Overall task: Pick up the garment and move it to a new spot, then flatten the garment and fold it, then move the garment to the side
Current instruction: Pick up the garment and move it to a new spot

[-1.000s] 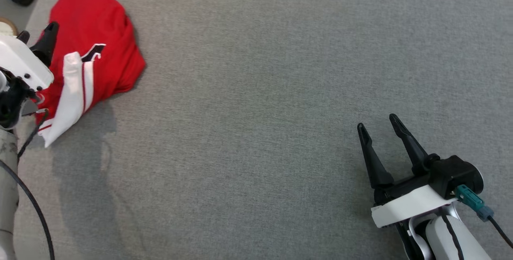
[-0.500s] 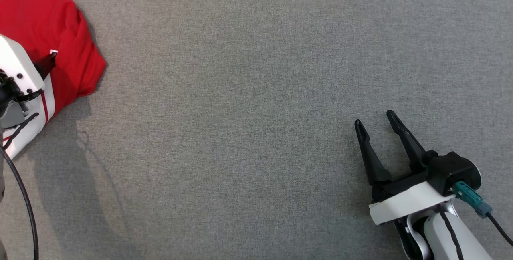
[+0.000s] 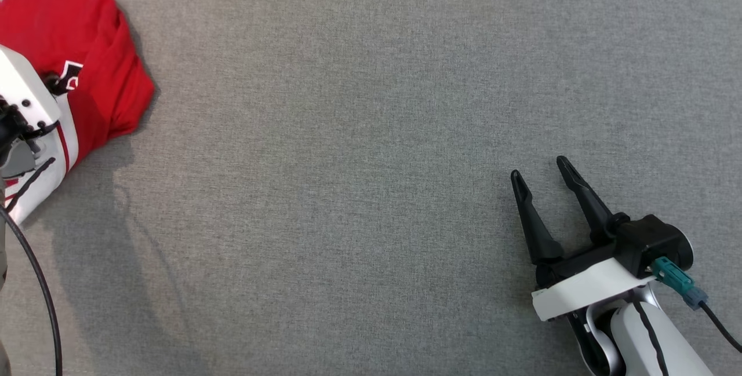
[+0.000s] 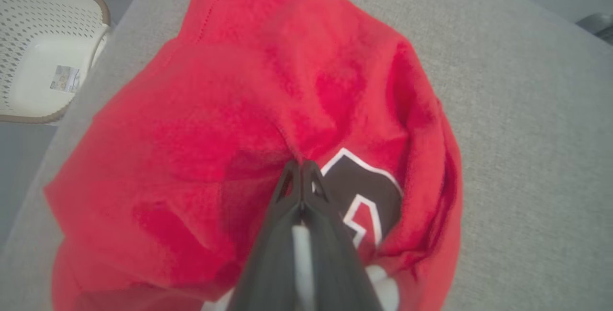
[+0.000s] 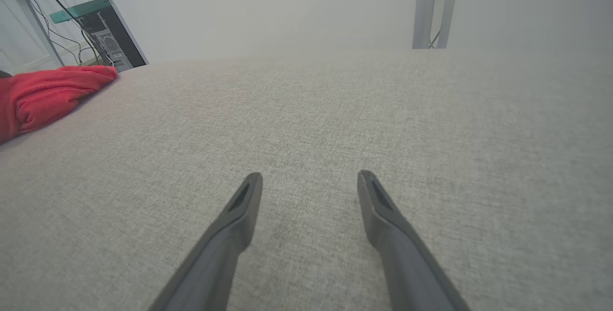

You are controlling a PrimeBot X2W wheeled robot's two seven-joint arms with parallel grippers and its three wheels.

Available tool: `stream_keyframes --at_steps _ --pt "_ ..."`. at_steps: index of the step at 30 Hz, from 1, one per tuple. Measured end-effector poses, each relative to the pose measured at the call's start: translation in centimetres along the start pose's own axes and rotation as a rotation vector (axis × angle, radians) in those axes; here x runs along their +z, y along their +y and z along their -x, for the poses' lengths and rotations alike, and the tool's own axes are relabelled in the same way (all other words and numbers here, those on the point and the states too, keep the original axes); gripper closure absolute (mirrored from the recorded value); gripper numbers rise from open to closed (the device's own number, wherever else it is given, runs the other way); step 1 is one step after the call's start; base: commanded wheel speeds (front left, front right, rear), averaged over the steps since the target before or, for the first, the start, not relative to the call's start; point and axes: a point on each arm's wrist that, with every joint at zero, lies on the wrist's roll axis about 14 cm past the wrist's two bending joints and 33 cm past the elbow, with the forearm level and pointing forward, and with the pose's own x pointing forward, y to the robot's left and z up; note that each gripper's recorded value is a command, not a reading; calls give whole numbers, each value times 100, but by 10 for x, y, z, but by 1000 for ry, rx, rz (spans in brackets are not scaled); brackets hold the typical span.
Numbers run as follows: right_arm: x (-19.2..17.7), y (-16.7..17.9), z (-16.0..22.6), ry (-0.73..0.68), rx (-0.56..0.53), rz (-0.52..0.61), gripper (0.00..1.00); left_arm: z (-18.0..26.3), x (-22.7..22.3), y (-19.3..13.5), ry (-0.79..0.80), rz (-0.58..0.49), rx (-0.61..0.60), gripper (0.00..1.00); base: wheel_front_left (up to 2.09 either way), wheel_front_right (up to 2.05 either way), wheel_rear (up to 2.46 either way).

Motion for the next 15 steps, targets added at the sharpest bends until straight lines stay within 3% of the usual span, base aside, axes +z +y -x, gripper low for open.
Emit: stream_keyframes --at_steps 15 --pt "36 25 13 -80 27 16 0 79 93 -14 -521 55 -102 100 0 0 0"
